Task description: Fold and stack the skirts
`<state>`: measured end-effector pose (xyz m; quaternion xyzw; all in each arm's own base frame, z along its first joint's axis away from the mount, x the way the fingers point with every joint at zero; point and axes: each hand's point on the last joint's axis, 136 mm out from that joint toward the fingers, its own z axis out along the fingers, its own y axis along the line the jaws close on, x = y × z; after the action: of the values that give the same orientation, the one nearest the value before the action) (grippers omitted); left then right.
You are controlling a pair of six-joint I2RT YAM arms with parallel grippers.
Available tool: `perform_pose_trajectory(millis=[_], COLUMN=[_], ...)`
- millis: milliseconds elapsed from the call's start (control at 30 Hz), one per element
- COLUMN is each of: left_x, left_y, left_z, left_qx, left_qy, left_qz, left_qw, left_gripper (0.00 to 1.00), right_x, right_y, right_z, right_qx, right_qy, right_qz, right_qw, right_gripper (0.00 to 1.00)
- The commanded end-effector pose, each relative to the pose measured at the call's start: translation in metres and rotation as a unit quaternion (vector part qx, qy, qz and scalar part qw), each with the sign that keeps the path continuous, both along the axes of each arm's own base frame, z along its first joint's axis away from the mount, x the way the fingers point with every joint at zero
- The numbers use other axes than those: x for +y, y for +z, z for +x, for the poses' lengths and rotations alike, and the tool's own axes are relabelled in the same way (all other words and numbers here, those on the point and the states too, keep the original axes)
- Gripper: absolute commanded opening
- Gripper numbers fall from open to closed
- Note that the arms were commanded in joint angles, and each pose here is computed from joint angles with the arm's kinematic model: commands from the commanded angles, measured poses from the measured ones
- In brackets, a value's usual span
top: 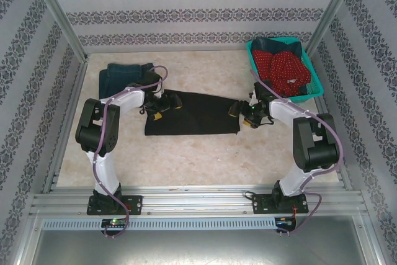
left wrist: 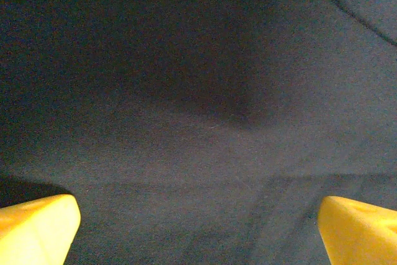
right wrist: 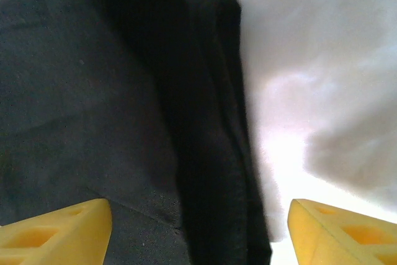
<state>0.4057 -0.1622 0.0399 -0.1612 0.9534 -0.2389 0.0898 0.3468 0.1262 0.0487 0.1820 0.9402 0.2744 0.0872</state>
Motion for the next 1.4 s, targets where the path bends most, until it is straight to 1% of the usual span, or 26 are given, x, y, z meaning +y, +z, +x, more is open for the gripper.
perform_pose_trajectory(millis=[0, 67, 167, 233, 400, 500, 567, 633, 700, 733, 833, 933, 1033, 1100, 1167, 1233, 1300, 1367], left_x=[0.005, 0.005, 0.006, 0.006, 0.006, 0.007, 0.008, 0.009, 0.011, 0.011, 0.007, -0.01, -0.031, -0.046, -0.055, -0.058, -0.058, -0.059], left_y=[-0.026, -0.027, -0.028, -0.029, -0.033, -0.033, -0.033, -0.033, -0.032, -0.031, -0.028, -0.022, -0.015, -0.009, -0.006, -0.005, -0.008, -0.013], left_z=[-0.023, -0.025, -0.027, -0.028, -0.034, -0.037, -0.039, -0.041, -0.042, -0.043, -0.043, -0.042, -0.04, -0.035, -0.03, -0.026, -0.025, -0.026], left_qx=[0.051, 0.053, 0.055, 0.057, 0.063, 0.064, 0.064, 0.065, 0.065, 0.065, 0.065, 0.061, 0.054, 0.043, 0.034, 0.03, 0.034, 0.041], left_qy=[0.008, 0.008, 0.008, 0.009, 0.012, 0.014, 0.015, 0.014, 0.014, 0.014, 0.018, 0.011, -0.002, -0.002, 0.002, 0.003, 0.001, -0.002], left_qz=[0.011, 0.011, 0.012, 0.012, 0.008, 0.007, 0.01, 0.014, 0.017, 0.017, 0.004, -0.023, -0.032, -0.052, -0.067, -0.069, -0.067, -0.065], left_qw=[0.999, 0.998, 0.998, 0.998, 0.998, 0.998, 0.998, 0.998, 0.998, 0.998, 0.998, 0.998, 0.998, 0.998, 0.997, 0.997, 0.997, 0.997], left_gripper=[1.0, 1.0, 1.0, 1.0, 1.0, 1.0, 1.0, 1.0, 1.0, 1.0, 1.0, 1.0, 1.0, 1.0, 1.0, 1.0, 1.0, 1.0], right_x=[0.013, 0.016, 0.019, 0.027, 0.05, 0.056, 0.053, 0.047, 0.037, 0.03, 0.009, -0.009, -0.018, -0.02, -0.017, -0.005, 0.014, 0.041], right_y=[-0.002, -0.005, -0.011, -0.013, -0.014, -0.02, -0.026, -0.026, -0.02, -0.015, -0.002, 0.013, 0.032, 0.045, 0.057, 0.068, 0.077, 0.085], right_z=[-0.007, -0.006, -0.005, -0.002, 0.007, 0.011, 0.013, 0.016, 0.019, 0.019, 0.012, 0.004, 0.003, 0.004, 0.006, 0.007, 0.007, 0.005], right_qx=[0.028, 0.032, 0.037, 0.035, 0.03, 0.032, 0.03, 0.019, 0.003, -0.004, -0.008, -0.007, -0.016, -0.026, -0.033, -0.042, -0.048, -0.054], right_qy=[0.013, 0.008, 0.005, 0.003, -0.005, -0.01, -0.019, -0.029, -0.036, -0.035, -0.008, 0.021, 0.033, 0.043, 0.057, 0.081, 0.109, 0.134], right_qz=[0.035, 0.046, 0.046, 0.066, 0.12, 0.127, 0.121, 0.116, 0.102, 0.086, 0.01, -0.067, -0.113, -0.141, -0.17, -0.193, -0.209, -0.211], right_qw=[0.999, 0.998, 0.998, 0.997, 0.992, 0.991, 0.992, 0.993, 0.994, 0.996, 1.0, 0.998, 0.993, 0.989, 0.983, 0.977, 0.971, 0.967], right_gripper=[0.73, 0.72, 0.71, 0.69, 0.61, 0.48, 0.33, 0.15, 0.02, 0.0, 0.0, 0.0, 0.0, 0.0, 0.0, 0.0, 0.0, 0.0])
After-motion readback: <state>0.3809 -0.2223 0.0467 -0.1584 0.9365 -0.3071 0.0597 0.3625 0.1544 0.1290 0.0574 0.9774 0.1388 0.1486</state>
